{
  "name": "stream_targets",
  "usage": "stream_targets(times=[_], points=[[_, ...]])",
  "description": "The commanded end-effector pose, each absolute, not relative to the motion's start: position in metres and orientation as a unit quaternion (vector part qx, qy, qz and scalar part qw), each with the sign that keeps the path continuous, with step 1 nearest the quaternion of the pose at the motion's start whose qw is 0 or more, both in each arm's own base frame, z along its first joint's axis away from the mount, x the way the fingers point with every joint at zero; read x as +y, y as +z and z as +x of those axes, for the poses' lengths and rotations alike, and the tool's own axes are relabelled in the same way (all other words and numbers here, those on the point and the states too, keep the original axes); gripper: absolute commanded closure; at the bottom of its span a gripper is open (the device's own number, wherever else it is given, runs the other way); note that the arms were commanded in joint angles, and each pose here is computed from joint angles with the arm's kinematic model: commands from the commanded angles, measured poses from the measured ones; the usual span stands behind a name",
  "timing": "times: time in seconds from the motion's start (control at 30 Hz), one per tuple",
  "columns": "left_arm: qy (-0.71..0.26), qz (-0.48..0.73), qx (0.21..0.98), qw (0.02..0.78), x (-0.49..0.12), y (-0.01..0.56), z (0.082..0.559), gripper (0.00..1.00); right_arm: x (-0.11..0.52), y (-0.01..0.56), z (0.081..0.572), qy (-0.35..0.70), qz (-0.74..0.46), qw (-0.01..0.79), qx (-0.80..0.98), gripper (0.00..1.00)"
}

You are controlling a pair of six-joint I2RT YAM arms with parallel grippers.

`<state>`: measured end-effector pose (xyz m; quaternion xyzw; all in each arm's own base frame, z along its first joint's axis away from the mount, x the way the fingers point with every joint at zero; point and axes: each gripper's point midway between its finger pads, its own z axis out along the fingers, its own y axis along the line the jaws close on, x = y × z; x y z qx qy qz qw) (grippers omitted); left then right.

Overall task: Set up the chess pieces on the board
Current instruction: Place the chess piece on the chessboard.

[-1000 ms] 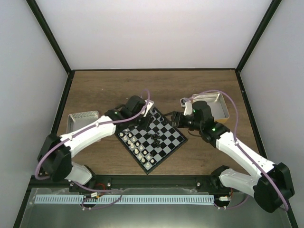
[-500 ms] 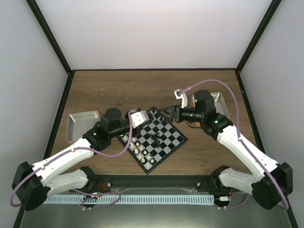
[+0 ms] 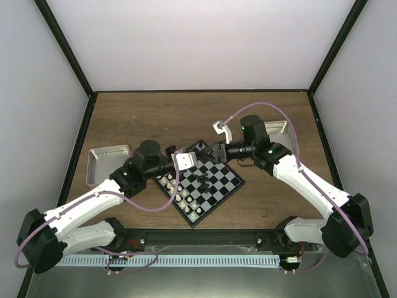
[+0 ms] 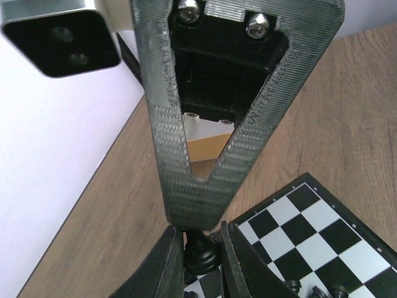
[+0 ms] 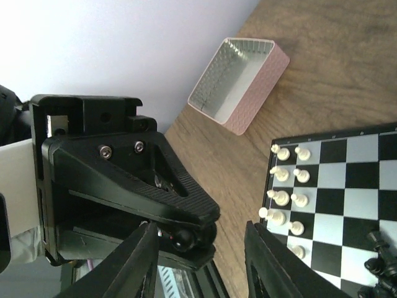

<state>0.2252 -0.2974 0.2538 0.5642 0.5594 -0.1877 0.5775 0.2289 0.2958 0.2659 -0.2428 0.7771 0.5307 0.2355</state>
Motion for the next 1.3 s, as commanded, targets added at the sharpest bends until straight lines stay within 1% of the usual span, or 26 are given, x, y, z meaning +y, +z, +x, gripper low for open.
stream_targets(times=[0.0, 0.17, 0.37, 0.4, 0.47, 0.5, 0.57, 0.6, 0.67, 0.73, 0.8, 0.83, 0.97, 1.03, 1.07, 1.1, 1.13, 1.17, 1.23, 1.27], points=[[-0.185, 0.596, 0.539, 0.565, -0.304, 0.255, 0.22, 0.96, 0.305, 0.281, 0.226, 0.535, -0.266, 0.244, 0.764, 0.62], [-0.175, 0.601, 0.545, 0.558, -0.303, 0.248, 0.223, 0.96, 0.307, 0.274, 0.23, 0.527, -0.26, 0.243, 0.772, 0.76], [-0.171, 0.599, 0.554, 0.552, -0.302, 0.245, 0.226, 0.96, 0.308, 0.268, 0.228, 0.53, -0.256, 0.23, 0.775, 0.97], [-0.171, 0.598, 0.556, 0.552, -0.302, 0.245, 0.226, 0.96, 0.308, 0.267, 0.228, 0.53, -0.255, 0.229, 0.776, 0.99], [-0.169, 0.596, 0.558, 0.553, -0.302, 0.245, 0.228, 0.95, 0.308, 0.267, 0.228, 0.53, -0.254, 0.229, 0.776, 0.99], [-0.168, 0.594, 0.559, 0.553, -0.302, 0.245, 0.228, 0.93, 0.308, 0.267, 0.228, 0.53, -0.252, 0.231, 0.776, 0.99], [-0.169, 0.586, 0.564, 0.556, -0.301, 0.247, 0.23, 0.83, 0.306, 0.267, 0.231, 0.527, -0.246, 0.237, 0.778, 0.99], [-0.169, 0.58, 0.569, 0.558, -0.301, 0.248, 0.232, 0.76, 0.306, 0.267, 0.232, 0.524, -0.243, 0.243, 0.78, 0.99], [-0.165, 0.564, 0.581, 0.563, -0.298, 0.249, 0.236, 0.6, 0.303, 0.266, 0.238, 0.512, -0.232, 0.257, 0.786, 0.99], [-0.155, 0.548, 0.593, 0.569, -0.293, 0.25, 0.241, 0.49, 0.299, 0.262, 0.248, 0.492, -0.217, 0.277, 0.796, 0.99], [-0.148, 0.528, 0.608, 0.574, -0.288, 0.252, 0.245, 0.43, 0.293, 0.251, 0.261, 0.459, -0.197, 0.297, 0.814, 0.99], [-0.145, 0.513, 0.618, 0.577, -0.284, 0.254, 0.248, 0.41, 0.29, 0.246, 0.268, 0.441, -0.188, 0.305, 0.822, 0.99], [-0.137, 0.43, 0.662, 0.598, -0.264, 0.273, 0.26, 0.31, 0.278, 0.219, 0.296, 0.347, -0.155, 0.347, 0.858, 0.99], [-0.138, 0.365, 0.689, 0.611, -0.249, 0.285, 0.267, 0.25, 0.274, 0.205, 0.305, 0.302, -0.146, 0.36, 0.871, 0.99], [-0.142, 0.311, 0.711, 0.615, -0.237, 0.29, 0.272, 0.19, 0.272, 0.199, 0.31, 0.282, -0.139, 0.364, 0.877, 0.99], [-0.147, 0.254, 0.734, 0.613, -0.226, 0.296, 0.277, 0.16, 0.272, 0.194, 0.313, 0.27, -0.136, 0.367, 0.88, 0.99], [-0.149, 0.209, 0.755, 0.604, -0.216, 0.298, 0.28, 0.15, 0.271, 0.189, 0.315, 0.257, -0.133, 0.371, 0.882, 0.99], [-0.151, 0.185, 0.769, 0.593, -0.21, 0.299, 0.281, 0.13, 0.271, 0.18, 0.317, 0.244, -0.131, 0.371, 0.887, 0.99], [-0.157, 0.167, 0.791, 0.567, -0.204, 0.297, 0.276, 0.01, 0.272, 0.168, 0.318, 0.223, -0.133, 0.372, 0.891, 0.99], [-0.161, 0.16, 0.796, 0.56, -0.203, 0.297, 0.273, 0.0, 0.273, 0.162, 0.318, 0.213, -0.135, 0.375, 0.892, 0.99]])
